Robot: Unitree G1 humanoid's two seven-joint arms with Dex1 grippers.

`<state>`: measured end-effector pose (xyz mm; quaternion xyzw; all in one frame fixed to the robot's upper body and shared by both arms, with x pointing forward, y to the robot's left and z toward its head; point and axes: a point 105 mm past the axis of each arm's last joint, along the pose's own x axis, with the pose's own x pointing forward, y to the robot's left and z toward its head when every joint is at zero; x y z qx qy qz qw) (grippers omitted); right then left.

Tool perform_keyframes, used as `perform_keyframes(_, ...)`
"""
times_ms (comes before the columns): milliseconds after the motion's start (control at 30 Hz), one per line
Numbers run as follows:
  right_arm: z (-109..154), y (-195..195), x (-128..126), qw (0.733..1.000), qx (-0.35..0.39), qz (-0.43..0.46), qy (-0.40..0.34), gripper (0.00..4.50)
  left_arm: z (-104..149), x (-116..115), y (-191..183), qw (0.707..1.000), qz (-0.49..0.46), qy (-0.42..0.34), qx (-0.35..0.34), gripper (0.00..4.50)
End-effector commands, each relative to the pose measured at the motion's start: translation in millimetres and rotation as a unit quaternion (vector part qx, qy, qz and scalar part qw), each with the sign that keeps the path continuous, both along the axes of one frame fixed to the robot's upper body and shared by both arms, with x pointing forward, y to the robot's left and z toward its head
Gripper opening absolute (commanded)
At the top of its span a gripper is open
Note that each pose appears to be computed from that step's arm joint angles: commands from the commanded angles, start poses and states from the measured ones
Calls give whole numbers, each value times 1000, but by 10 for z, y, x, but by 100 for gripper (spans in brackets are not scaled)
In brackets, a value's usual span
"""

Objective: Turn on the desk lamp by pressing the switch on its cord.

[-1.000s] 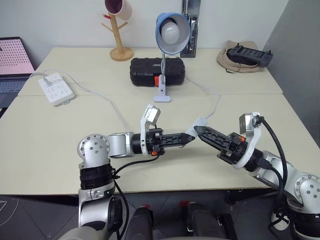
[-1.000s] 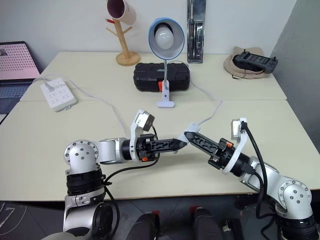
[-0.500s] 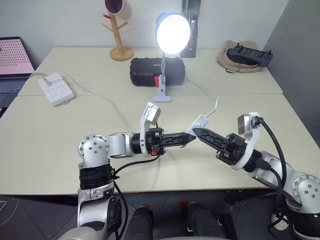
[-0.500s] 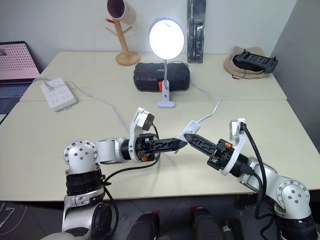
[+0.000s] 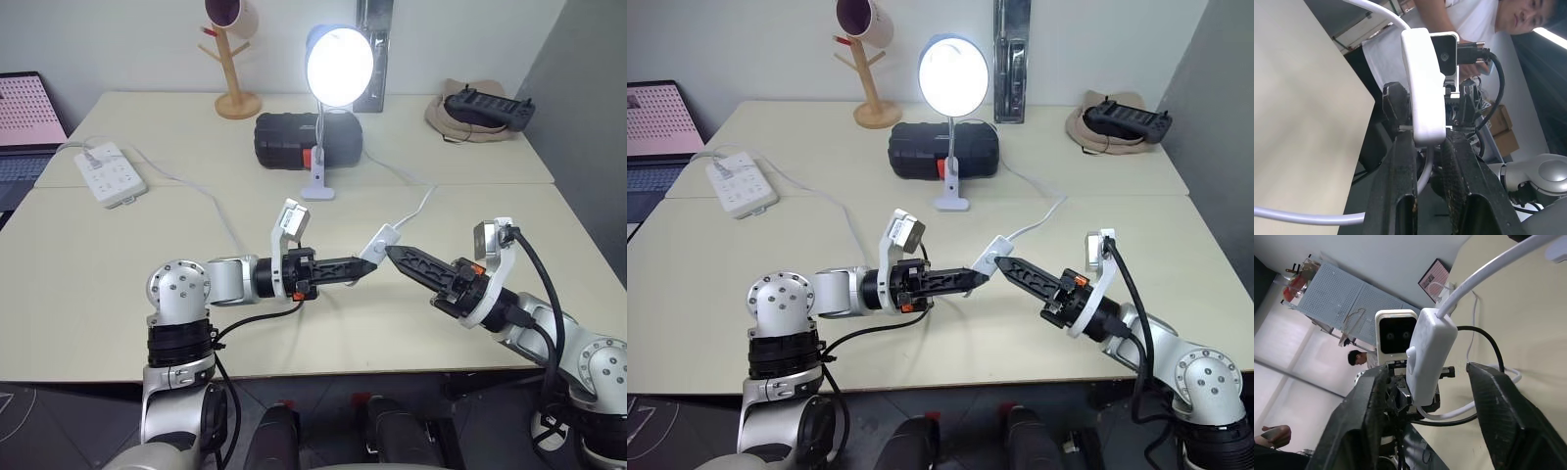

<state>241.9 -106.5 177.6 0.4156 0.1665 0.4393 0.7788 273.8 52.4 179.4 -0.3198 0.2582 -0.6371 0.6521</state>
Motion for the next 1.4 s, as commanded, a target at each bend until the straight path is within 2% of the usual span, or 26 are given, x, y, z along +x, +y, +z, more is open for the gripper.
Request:
perform_keyframes(33,60,-86,-89,1000,-15,-11,-26,377,92,82,20,999,2,-33,3,37)
perform_keyframes(167,30,-178,-153,998,-40,-34,-31,446,75,249,86,996,11,-82,43,37)
perform_keyframes(367,75,-209,-141,984,-131,-86,-89,446,-20,672,180,957,-1,-248,154,37)
perform_keyframes(433,67,-209,-124,973,-178,-95,-114,446,-110,802,221,927,-14,-312,207,37)
perform_keyframes(500,21,-254,-77,948,-257,-118,-149,446,-223,925,273,887,-35,-376,266,37)
perform_keyframes(667,-58,-319,-61,906,-346,-149,-195,446,-420,1123,345,812,-71,-465,346,37)
perform_keyframes(733,-132,-309,-105,899,-362,-146,-198,446,-496,1141,358,788,-92,-488,364,37)
perform_keyframes(800,-182,-314,-129,898,-365,-148,-197,450,-523,1152,323,783,-102,-496,362,107)
perform_keyframes(900,-212,-312,-147,895,-370,-151,-199,450,-503,1168,298,783,-105,-500,355,185)
perform_keyframes(1033,-239,-312,-155,894,-373,-147,-199,450,-454,1169,329,786,-111,-499,349,256)
perform_keyframes(1233,-230,-344,-124,894,-377,-126,-207,450,-285,1166,470,793,-104,-496,338,394)
perform_keyframes(1333,-223,-387,-64,891,-386,-97,-218,450,-165,1128,675,802,-92,-487,333,449)
perform_keyframes(1400,-214,-425,17,888,-393,-77,-225,450,-65,1069,867,810,-71,-479,330,449)
